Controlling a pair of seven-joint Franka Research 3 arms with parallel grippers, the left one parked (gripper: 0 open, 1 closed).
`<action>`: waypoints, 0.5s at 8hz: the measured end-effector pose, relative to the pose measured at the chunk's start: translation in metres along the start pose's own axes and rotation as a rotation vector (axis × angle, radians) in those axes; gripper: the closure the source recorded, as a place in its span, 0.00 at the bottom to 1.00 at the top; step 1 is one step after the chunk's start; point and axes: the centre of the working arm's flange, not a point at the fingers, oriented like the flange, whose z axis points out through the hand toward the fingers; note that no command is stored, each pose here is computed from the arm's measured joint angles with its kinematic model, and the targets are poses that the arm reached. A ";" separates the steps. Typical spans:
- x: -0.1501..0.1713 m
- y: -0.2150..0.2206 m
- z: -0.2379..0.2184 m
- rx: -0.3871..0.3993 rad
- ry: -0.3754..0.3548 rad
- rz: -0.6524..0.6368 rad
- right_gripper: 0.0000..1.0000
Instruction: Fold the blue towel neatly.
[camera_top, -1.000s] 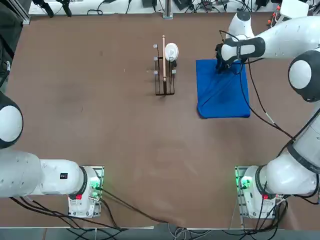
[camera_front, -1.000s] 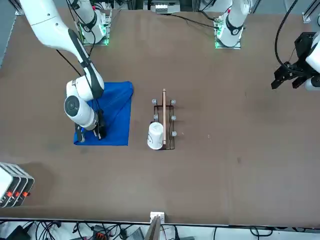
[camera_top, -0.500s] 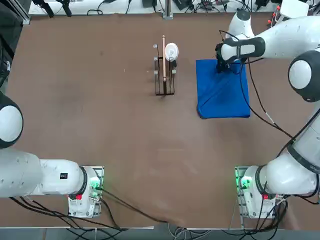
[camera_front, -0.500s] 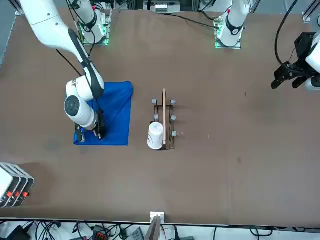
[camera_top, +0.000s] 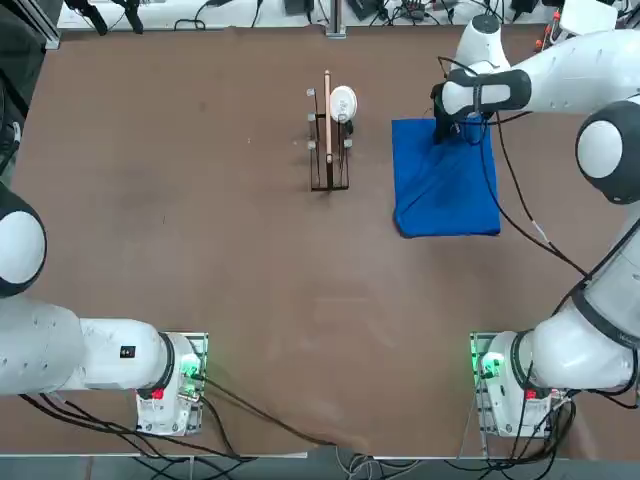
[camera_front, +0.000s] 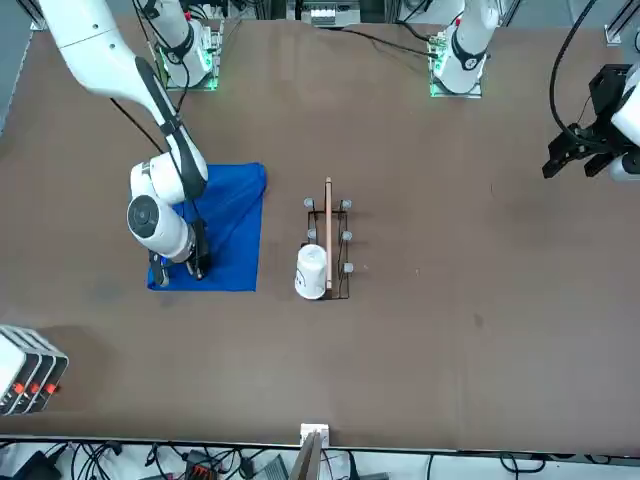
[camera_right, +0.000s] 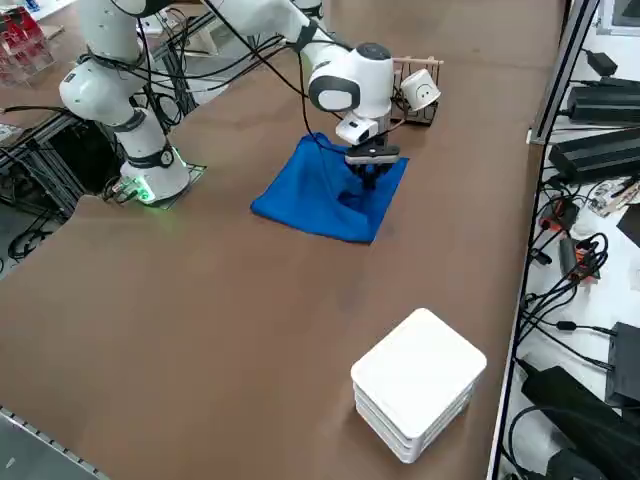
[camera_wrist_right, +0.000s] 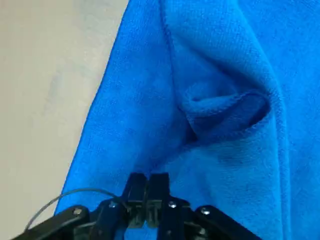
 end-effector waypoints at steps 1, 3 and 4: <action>0.000 0.000 0.000 -0.001 0.000 0.000 0.98; -0.002 -0.001 -0.001 0.002 0.003 -0.006 0.98; -0.003 -0.003 -0.003 0.007 0.007 -0.013 0.98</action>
